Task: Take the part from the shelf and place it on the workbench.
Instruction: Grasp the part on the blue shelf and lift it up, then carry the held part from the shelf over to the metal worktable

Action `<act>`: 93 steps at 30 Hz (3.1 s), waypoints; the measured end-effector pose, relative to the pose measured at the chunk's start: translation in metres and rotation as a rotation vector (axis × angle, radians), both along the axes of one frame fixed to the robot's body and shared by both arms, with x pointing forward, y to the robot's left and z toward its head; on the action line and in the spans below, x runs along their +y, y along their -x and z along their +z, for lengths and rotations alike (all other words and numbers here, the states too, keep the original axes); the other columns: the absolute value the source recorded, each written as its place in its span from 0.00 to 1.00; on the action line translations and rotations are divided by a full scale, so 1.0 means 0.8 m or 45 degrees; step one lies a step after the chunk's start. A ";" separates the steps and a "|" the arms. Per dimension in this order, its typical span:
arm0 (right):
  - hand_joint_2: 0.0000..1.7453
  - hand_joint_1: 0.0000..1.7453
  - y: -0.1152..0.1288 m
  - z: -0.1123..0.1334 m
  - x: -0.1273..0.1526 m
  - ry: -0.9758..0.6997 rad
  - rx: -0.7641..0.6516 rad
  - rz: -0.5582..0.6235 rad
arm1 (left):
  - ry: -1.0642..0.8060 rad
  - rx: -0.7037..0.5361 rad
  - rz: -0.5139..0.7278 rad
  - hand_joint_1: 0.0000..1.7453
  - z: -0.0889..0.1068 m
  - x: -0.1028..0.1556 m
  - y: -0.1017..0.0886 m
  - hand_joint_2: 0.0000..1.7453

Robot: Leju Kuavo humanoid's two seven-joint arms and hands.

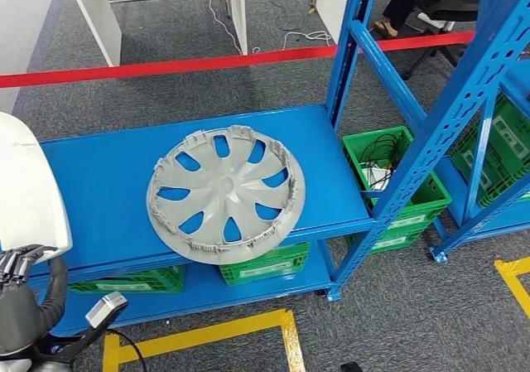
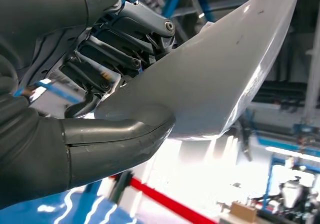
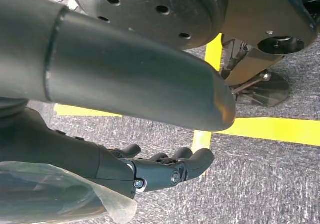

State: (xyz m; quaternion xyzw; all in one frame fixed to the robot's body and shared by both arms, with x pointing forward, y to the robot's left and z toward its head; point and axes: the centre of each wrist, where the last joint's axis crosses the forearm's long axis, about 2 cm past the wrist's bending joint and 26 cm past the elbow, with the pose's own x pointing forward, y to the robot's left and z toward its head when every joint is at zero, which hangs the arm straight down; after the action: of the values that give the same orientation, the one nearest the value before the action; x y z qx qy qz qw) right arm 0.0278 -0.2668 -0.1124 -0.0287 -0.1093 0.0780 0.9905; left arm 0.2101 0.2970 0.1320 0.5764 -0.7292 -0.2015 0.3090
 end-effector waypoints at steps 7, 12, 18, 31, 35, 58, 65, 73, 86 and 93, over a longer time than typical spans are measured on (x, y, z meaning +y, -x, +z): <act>0.00 0.00 0.000 0.000 0.000 0.001 0.000 0.003 | 0.032 0.039 0.006 1.00 -0.005 -0.002 0.006 1.00; 0.00 0.00 0.000 0.000 0.000 0.001 -0.001 0.005 | 0.027 0.055 0.010 1.00 -0.007 0.001 0.009 1.00; 0.00 0.00 -0.001 0.000 0.003 -0.005 -0.002 0.005 | 0.012 0.062 0.007 1.00 -0.007 0.002 0.009 1.00; 0.00 0.00 -0.002 0.000 0.006 -0.012 -0.005 0.003 | -0.002 0.063 -0.008 1.00 -0.006 -0.001 0.008 1.00; 0.00 0.00 -0.001 0.000 0.007 -0.014 -0.005 0.003 | -0.010 0.063 -0.009 1.00 -0.006 0.001 0.008 1.00; 0.00 0.00 -0.002 0.001 0.011 -0.018 -0.007 -0.008 | -0.021 0.062 -0.018 1.00 -0.005 -0.001 0.006 1.00; 0.00 0.00 -0.006 0.001 0.010 -0.017 -0.018 -0.010 | -0.017 0.064 -0.019 1.00 -0.005 -0.002 0.006 1.00; 0.00 0.00 -0.007 0.001 0.010 -0.018 -0.022 -0.009 | -0.022 0.066 -0.023 1.00 -0.005 -0.001 0.007 1.00; 0.00 0.00 -0.006 0.001 0.011 -0.016 -0.017 0.007 | -0.023 0.051 -0.035 1.00 -0.004 0.002 0.009 1.00; 0.00 0.00 -0.010 0.002 0.011 -0.005 -0.018 0.008 | -0.023 0.052 -0.036 1.00 -0.005 0.003 0.011 1.00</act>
State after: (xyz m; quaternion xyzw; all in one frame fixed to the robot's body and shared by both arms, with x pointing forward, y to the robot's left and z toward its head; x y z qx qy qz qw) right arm 0.0362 -0.2584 -0.1112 -0.0269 -0.1164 0.0808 0.9895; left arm 0.2016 0.2996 0.1282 0.5646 -0.7288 -0.2242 0.3158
